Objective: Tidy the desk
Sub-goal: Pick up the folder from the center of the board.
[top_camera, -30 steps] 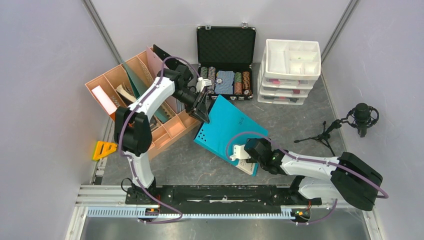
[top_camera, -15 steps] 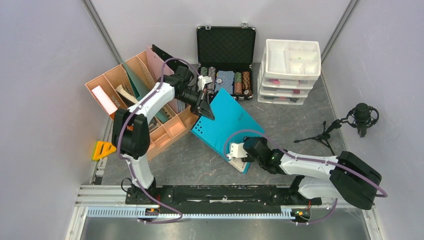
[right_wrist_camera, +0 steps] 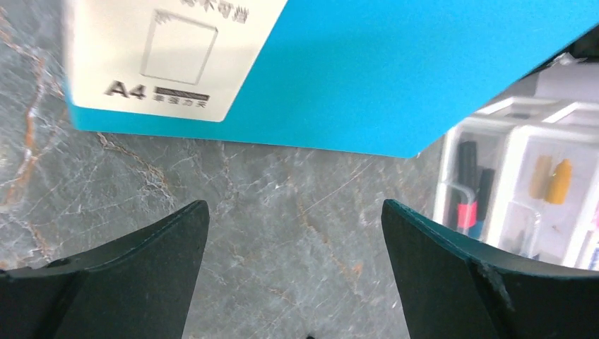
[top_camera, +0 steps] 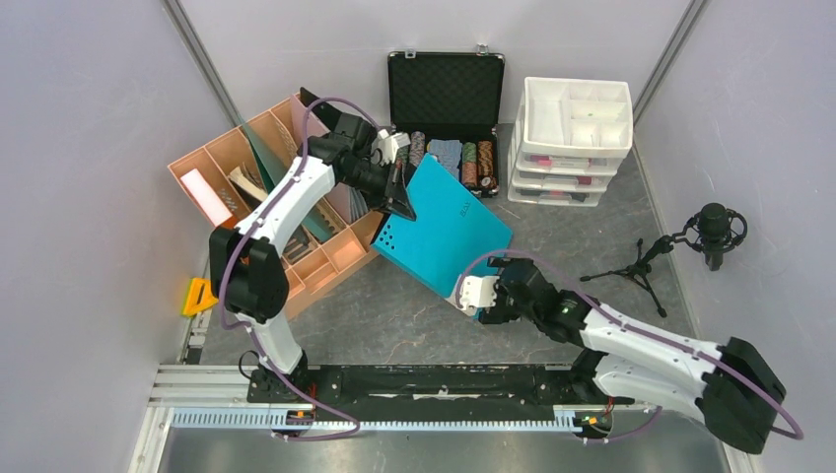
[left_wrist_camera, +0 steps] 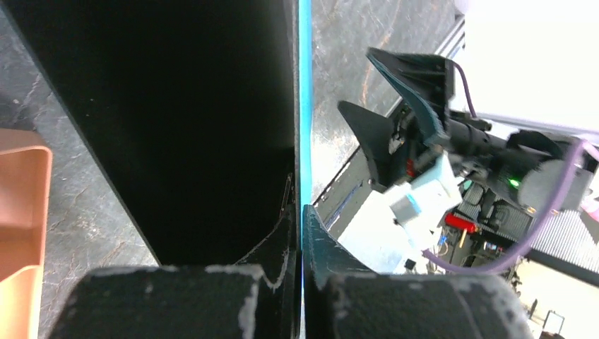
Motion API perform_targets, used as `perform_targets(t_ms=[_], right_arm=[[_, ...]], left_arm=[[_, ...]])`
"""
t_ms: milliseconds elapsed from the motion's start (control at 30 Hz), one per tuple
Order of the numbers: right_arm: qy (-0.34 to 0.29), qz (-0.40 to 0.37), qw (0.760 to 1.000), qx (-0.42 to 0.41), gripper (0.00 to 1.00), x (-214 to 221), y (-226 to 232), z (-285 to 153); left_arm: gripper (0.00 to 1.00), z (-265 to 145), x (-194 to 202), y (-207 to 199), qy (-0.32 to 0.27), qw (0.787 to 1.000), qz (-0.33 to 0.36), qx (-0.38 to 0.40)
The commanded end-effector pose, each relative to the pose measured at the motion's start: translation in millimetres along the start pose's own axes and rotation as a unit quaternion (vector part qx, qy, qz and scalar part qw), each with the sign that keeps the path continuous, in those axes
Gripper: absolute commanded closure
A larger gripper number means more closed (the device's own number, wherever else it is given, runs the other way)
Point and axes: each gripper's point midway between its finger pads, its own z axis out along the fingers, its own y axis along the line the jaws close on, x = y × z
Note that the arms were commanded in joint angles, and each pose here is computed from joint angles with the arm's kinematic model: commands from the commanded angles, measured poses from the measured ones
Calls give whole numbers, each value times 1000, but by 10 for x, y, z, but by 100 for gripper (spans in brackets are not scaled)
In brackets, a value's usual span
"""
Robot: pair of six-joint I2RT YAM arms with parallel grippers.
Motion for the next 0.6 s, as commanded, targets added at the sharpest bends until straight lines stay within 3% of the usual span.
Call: perform_targets(t_ms=[0,200,367,567], right_arm=[[-62,-9,998,-5,2,-308,-192,-249],[-136,36,990,-26,2,-735,-329,-435],[-235,103,963,-79,2,-1325,-340,-481],[-261,105,954,-104,2,-1703,-237,-448]], left_arm=[[98,-100,-234,-69,-53,998,-22,-23],[98,-22,-320,-180,-72,996,-61,10],[98,-45,-250,-223,-91,992,-87,7],[98,-85,-186,-200,-110,987,-118,9]])
